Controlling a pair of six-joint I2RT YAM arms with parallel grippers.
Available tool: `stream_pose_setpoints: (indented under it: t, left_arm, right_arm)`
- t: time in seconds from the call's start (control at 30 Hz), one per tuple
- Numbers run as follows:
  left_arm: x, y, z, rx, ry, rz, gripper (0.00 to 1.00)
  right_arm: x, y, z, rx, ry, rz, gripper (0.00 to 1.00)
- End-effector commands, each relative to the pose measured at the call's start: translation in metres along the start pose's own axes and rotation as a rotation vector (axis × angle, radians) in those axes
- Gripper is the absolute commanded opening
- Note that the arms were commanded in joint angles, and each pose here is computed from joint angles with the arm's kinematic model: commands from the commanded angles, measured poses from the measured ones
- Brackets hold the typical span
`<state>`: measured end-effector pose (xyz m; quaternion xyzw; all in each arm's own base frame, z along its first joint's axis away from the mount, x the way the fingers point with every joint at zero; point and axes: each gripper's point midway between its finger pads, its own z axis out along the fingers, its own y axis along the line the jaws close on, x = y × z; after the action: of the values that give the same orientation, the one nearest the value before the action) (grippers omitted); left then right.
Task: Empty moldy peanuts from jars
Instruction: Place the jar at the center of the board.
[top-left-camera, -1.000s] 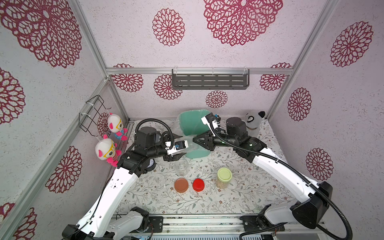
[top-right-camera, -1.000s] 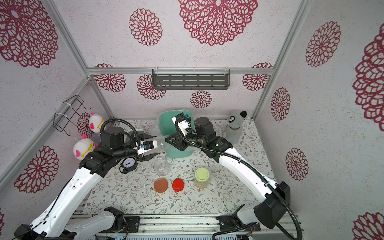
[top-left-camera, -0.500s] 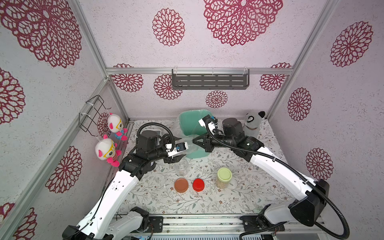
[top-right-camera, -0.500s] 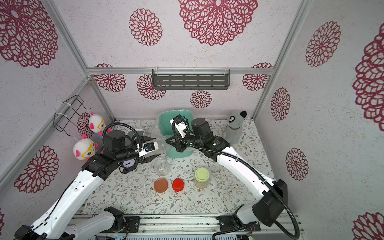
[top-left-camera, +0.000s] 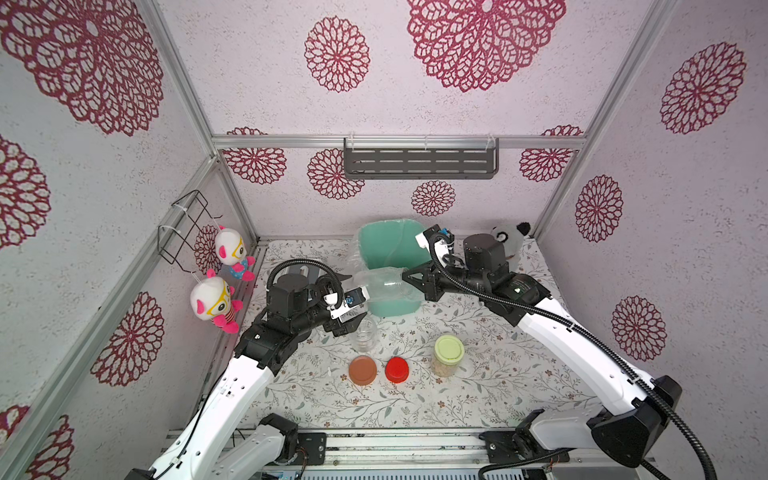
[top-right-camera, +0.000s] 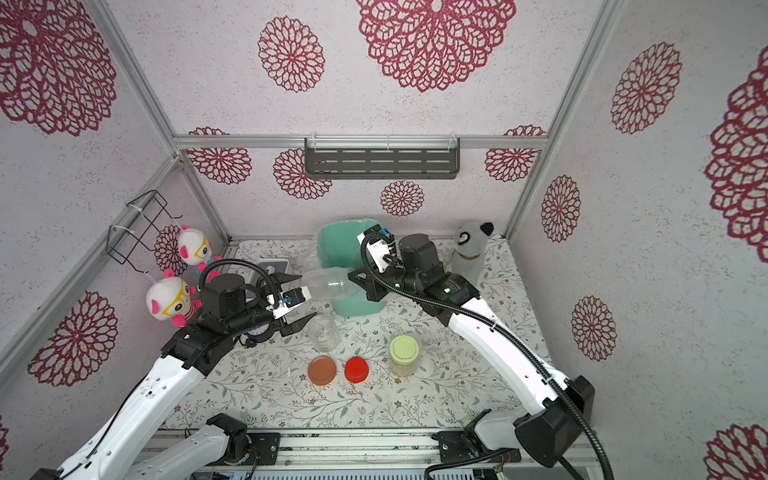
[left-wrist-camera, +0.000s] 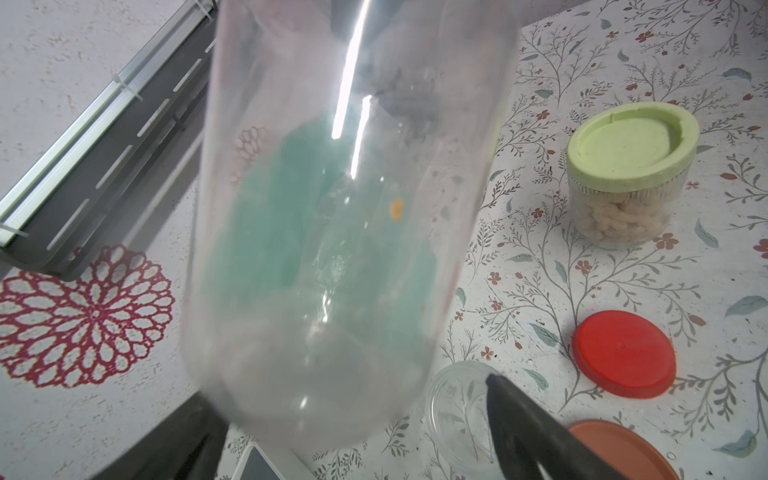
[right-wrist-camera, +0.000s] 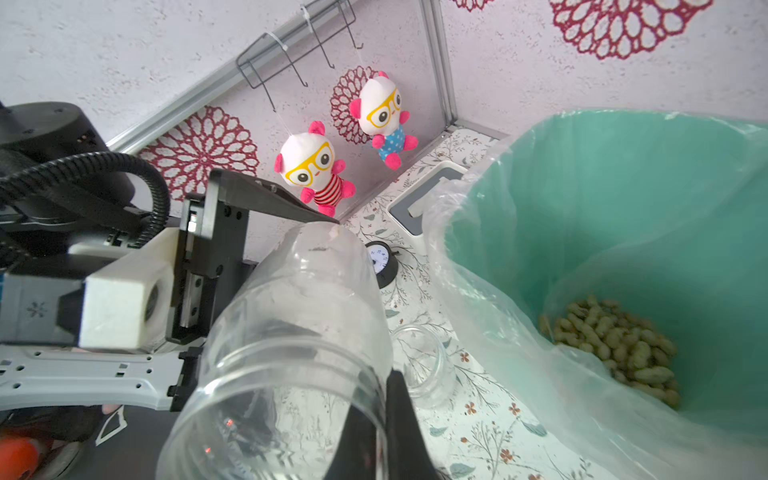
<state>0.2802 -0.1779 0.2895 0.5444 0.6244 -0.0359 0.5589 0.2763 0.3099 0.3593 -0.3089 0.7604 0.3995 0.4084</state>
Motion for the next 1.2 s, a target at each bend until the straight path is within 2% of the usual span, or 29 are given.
stream_pose_setpoints:
  t: [0.0, 0.3, 0.43, 0.6, 0.7, 0.9, 1.17]
  left_arm:
    - [0.001, 0.011, -0.009, -0.084, -0.017, -0.05, 0.97]
    - [0.012, 0.017, -0.028, -0.265, -0.088, -0.204, 0.97]
    - [0.021, 0.014, -0.033, -0.304, -0.096, -0.282, 0.98]
    - [0.026, 0.012, -0.041, -0.363, -0.159, -0.38, 0.97]
    - [0.036, 0.007, -0.045, -0.394, -0.167, -0.423, 0.97]
    - [0.056, -0.017, -0.048, -0.368, -0.122, -0.449, 0.97]
    - [0.071, -0.03, -0.05, -0.366, -0.088, -0.454, 0.98]
  right_arm:
    - [-0.003, 0.003, -0.027, 0.054, 0.023, -0.099, 0.0]
    - [0.043, -0.017, -0.049, 0.225, 0.283, -0.186, 0.0]
    - [0.065, -0.021, -0.047, 0.279, 0.41, -0.217, 0.0]
    - [0.084, -0.033, -0.034, 0.352, 0.517, -0.217, 0.0]
    - [0.095, -0.044, -0.024, 0.418, 0.56, -0.219, 0.0]
    - [0.117, -0.06, 0.006, 0.5, 0.607, -0.169, 0.0]
    - [0.142, -0.074, 0.035, 0.546, 0.68, -0.113, 0.0]
